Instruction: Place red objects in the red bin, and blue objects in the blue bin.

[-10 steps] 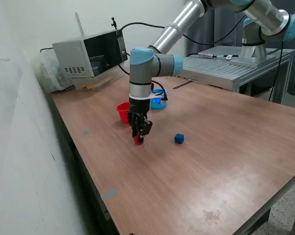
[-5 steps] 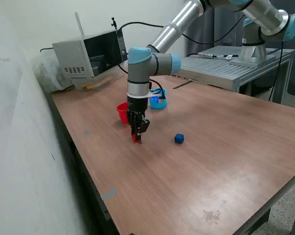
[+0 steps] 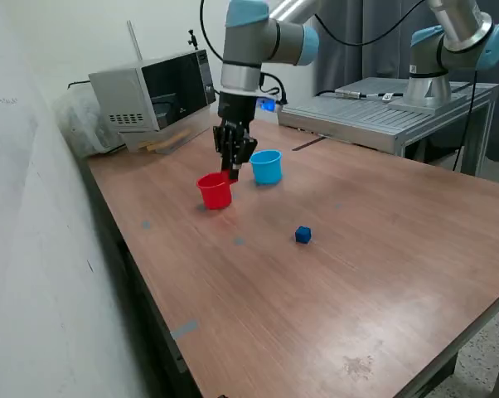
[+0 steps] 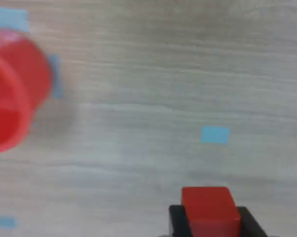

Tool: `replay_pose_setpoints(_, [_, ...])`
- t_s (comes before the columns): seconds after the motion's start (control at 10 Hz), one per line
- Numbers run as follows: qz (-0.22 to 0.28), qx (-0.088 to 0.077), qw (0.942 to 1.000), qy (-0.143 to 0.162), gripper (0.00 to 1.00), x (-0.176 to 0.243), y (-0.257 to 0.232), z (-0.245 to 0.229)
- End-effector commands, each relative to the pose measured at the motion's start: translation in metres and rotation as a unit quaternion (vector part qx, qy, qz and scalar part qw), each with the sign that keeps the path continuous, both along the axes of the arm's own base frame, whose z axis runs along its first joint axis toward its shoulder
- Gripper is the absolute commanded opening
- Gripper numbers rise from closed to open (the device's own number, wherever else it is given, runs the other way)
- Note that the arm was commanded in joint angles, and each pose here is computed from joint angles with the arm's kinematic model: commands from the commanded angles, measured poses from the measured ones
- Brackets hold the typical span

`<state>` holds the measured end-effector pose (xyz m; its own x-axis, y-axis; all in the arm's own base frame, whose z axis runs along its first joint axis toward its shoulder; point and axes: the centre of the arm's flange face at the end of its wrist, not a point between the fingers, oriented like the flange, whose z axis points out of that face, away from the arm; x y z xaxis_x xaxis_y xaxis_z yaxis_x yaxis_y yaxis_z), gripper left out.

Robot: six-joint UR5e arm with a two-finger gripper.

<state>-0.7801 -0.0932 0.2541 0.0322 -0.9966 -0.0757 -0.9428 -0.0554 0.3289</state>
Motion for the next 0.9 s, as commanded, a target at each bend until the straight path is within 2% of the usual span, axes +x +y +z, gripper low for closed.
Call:
replay_pose_setpoints(0.0, [-0.026, 0.009, 0.9995, 0.012, 0.0, 0.045, 0.064, 0.073])
replay_pose_setpoints(0.2, [-0.06, 0.01, 0.9982, 0.0, 0.0, 0.048, 0.12, 0.065])
replay_pose_setpoints(0.3, [-0.066, 0.008, 0.9978, -0.005, 0.0, 0.05, 0.13, 0.06])
replay_pose_setpoints(0.6, [-0.063, 0.003, 0.9968, -0.049, 0.0, 0.036, 0.139, -0.007])
replay_pose_setpoints(0.8, [-0.062, 0.001, 0.9965, -0.055, 0.0, 0.031, 0.139, -0.024])
